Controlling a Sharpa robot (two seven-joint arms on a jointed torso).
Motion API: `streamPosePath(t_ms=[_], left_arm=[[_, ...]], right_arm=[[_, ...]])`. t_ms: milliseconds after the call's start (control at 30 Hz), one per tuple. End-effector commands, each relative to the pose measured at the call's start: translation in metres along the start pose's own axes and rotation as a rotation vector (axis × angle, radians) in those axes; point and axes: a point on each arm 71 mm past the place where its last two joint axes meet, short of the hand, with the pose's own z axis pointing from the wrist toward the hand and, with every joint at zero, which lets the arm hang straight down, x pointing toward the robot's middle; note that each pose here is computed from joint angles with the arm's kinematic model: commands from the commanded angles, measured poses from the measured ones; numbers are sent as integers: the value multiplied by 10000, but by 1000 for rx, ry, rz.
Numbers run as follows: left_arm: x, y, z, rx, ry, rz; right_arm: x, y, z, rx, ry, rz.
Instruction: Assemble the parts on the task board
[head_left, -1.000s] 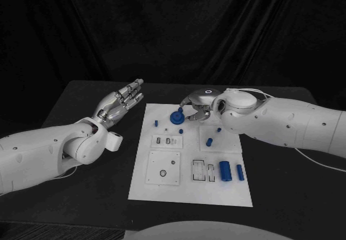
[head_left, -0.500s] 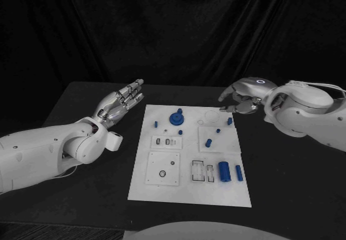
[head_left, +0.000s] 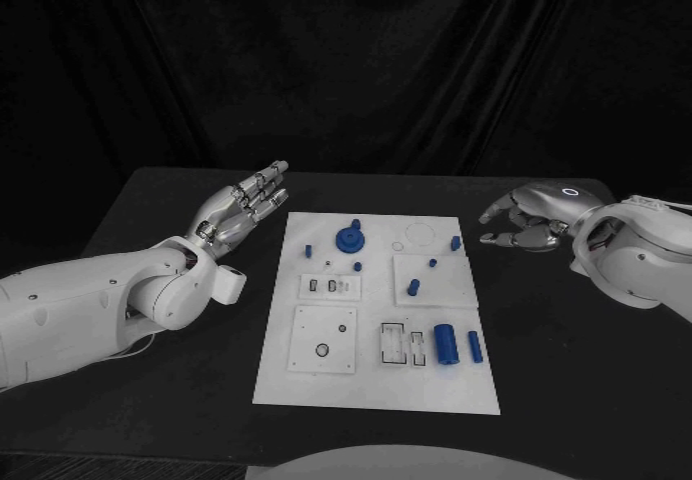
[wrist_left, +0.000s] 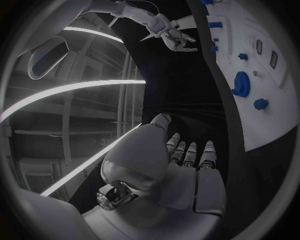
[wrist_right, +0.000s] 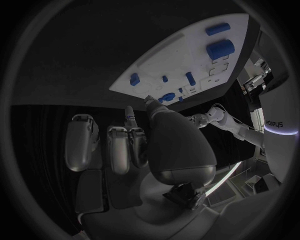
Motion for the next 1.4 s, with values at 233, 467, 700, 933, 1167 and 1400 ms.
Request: streamPosePath(t_ms=[233,467,700,933,1167,1400], left_arm=[[17,2,1,16,11,-10],[21,11,-1,14,14,-12],[23,16,-3,13,15,-14],[26,20,0,12,18,-16],[30,25,3,11,21,-18],[30,32,5,8,24,-20]], right_arm=[[137,-76,-13,13,-32,5],[192,-81,34,21,-19,2],[249,-90,86,35,11,-4],[297,-78,147,37,26,-4],[344,-51,221,30,35,-7],[370,-39,270,26,33,-9]])
